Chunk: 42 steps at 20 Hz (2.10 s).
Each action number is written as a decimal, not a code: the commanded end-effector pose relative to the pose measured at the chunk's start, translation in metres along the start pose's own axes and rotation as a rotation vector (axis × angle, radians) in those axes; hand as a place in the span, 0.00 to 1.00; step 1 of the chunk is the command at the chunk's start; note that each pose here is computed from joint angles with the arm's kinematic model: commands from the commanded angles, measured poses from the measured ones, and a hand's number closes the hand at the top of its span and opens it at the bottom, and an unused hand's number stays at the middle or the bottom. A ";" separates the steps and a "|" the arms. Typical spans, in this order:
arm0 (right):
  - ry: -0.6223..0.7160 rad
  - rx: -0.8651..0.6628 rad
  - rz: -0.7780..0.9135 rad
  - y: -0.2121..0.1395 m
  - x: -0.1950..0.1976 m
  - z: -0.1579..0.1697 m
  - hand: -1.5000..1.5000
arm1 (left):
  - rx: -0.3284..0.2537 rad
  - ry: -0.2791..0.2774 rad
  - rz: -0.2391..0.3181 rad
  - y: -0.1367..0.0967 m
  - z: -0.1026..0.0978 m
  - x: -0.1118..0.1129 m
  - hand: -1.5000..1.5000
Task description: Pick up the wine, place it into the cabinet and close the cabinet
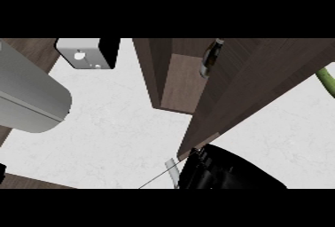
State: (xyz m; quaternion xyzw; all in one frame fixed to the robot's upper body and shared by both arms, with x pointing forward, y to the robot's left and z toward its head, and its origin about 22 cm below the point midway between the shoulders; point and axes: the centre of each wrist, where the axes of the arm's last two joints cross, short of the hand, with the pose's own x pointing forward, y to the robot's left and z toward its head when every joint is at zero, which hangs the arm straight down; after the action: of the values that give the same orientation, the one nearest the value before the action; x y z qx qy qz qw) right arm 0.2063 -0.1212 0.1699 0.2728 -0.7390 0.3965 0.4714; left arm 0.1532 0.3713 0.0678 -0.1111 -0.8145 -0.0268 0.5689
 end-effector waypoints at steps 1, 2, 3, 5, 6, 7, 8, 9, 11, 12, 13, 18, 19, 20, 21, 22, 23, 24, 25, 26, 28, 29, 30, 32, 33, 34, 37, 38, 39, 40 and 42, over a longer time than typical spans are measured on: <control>0.025 -0.096 0.046 -0.013 0.000 -0.039 1.00 | -0.019 -0.006 0.005 -0.001 -0.005 0.000 1.00; 0.031 -0.117 0.067 -0.017 0.001 -0.047 1.00 | -0.031 -0.007 0.007 -0.002 -0.008 0.002 1.00; 0.043 -0.128 0.080 -0.021 0.000 -0.055 1.00 | -0.032 -0.010 0.013 -0.002 -0.008 0.001 1.00; 0.062 -0.169 0.105 -0.031 0.000 -0.070 1.00 | -0.033 -0.023 0.018 -0.004 -0.012 0.001 1.00; 0.066 -0.184 0.118 -0.034 0.002 -0.079 1.00 | -0.038 -0.018 0.020 -0.004 -0.013 0.001 1.00; 0.086 -0.210 0.132 -0.041 0.002 -0.087 1.00 | -0.042 -0.018 0.016 -0.002 -0.015 0.003 1.00; 0.097 -0.223 0.151 -0.044 0.003 -0.095 1.00 | -0.049 -0.011 0.022 -0.004 -0.013 0.000 1.00; 0.100 -0.249 0.154 -0.050 0.005 -0.102 1.00 | -0.048 -0.016 0.025 -0.006 -0.013 -0.001 1.00; 0.112 -0.273 0.160 -0.060 0.005 -0.117 1.00 | -0.047 -0.034 0.021 -0.004 -0.020 0.001 1.00; 0.134 -0.280 0.173 -0.064 0.004 -0.126 1.00 | -0.062 -0.023 0.026 -0.007 -0.019 0.000 1.00; 0.136 -0.302 0.175 -0.070 0.004 -0.132 1.00 | -0.064 -0.023 0.013 -0.004 -0.021 0.001 1.00; 0.167 -0.350 0.087 -0.098 0.000 -0.153 1.00 | -0.069 -0.034 0.021 -0.005 -0.023 -0.002 1.00; 0.167 -0.359 0.080 -0.101 0.004 -0.157 1.00 | -0.069 -0.026 0.034 -0.006 -0.021 -0.003 1.00; 0.184 -0.370 0.039 -0.104 -0.001 -0.158 1.00 | -0.070 -0.031 0.037 -0.008 -0.026 -0.001 1.00; 0.178 -0.391 0.021 -0.107 -0.001 -0.158 1.00 | -0.071 -0.038 0.021 -0.005 -0.028 -0.001 1.00; 0.187 -0.410 -0.007 -0.111 -0.005 -0.156 1.00 | -0.068 -0.037 0.033 -0.008 -0.026 -0.001 1.00; 0.199 -0.428 -0.022 -0.112 -0.008 -0.155 1.00 | -0.069 -0.028 0.022 -0.004 -0.026 0.000 1.00; 0.199 -0.430 -0.042 -0.116 -0.008 -0.155 1.00 | -0.052 -0.026 0.030 -0.006 -0.022 -0.005 1.00; 0.227 -0.461 -0.081 -0.118 -0.019 -0.150 1.00 | -0.044 -0.027 0.029 -0.003 -0.022 -0.006 1.00; 0.248 -0.466 -0.076 -0.121 -0.021 -0.148 1.00 | -0.047 -0.020 0.037 -0.006 -0.020 -0.009 1.00; 0.269 -0.478 -0.068 -0.129 -0.026 -0.143 1.00 | -0.043 -0.028 0.030 -0.004 -0.023 -0.005 1.00; 0.286 -0.482 -0.077 -0.133 -0.029 -0.140 1.00 | -0.044 -0.020 0.035 -0.003 -0.021 -0.007 1.00; 0.308 -0.482 -0.062 -0.134 -0.034 -0.139 1.00 | -0.043 -0.017 0.041 -0.005 -0.020 -0.007 1.00; 0.324 -0.492 -0.056 -0.139 -0.042 -0.131 1.00 | -0.025 -0.016 0.019 0.000 -0.018 -0.008 1.00; 0.319 -0.488 -0.067 -0.140 -0.043 -0.130 1.00 | -0.025 -0.019 0.029 -0.001 -0.021 -0.008 1.00; 0.309 -0.490 -0.067 -0.142 -0.044 -0.129 1.00 | -0.027 -0.021 0.029 -0.001 -0.020 -0.008 1.00; 0.303 -0.474 -0.072 -0.149 -0.051 -0.118 1.00 | -0.010 -0.002 0.027 0.000 -0.014 -0.011 1.00; 0.298 -0.459 -0.072 -0.148 -0.050 -0.121 1.00 | -0.012 -0.028 0.013 0.001 -0.023 -0.007 1.00; 0.308 -0.458 -0.079 -0.148 -0.059 -0.116 1.00 | -0.007 -0.039 0.035 -0.002 -0.022 -0.009 1.00; 0.294 -0.440 -0.069 -0.148 -0.059 -0.117 1.00 | -0.004 -0.016 0.033 -0.001 -0.020 -0.009 1.00; 0.291 -0.445 -0.085 -0.150 -0.060 -0.117 1.00 | 0.003 -0.007 0.018 0.003 -0.016 -0.010 1.00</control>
State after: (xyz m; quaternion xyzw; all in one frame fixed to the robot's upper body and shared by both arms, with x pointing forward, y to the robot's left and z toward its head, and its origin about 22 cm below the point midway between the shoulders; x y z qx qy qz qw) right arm 0.3581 -0.0367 0.2151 0.2277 -0.7299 0.3261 0.5560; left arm 0.1735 0.3662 0.0657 -0.1253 -0.8170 -0.0226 0.5624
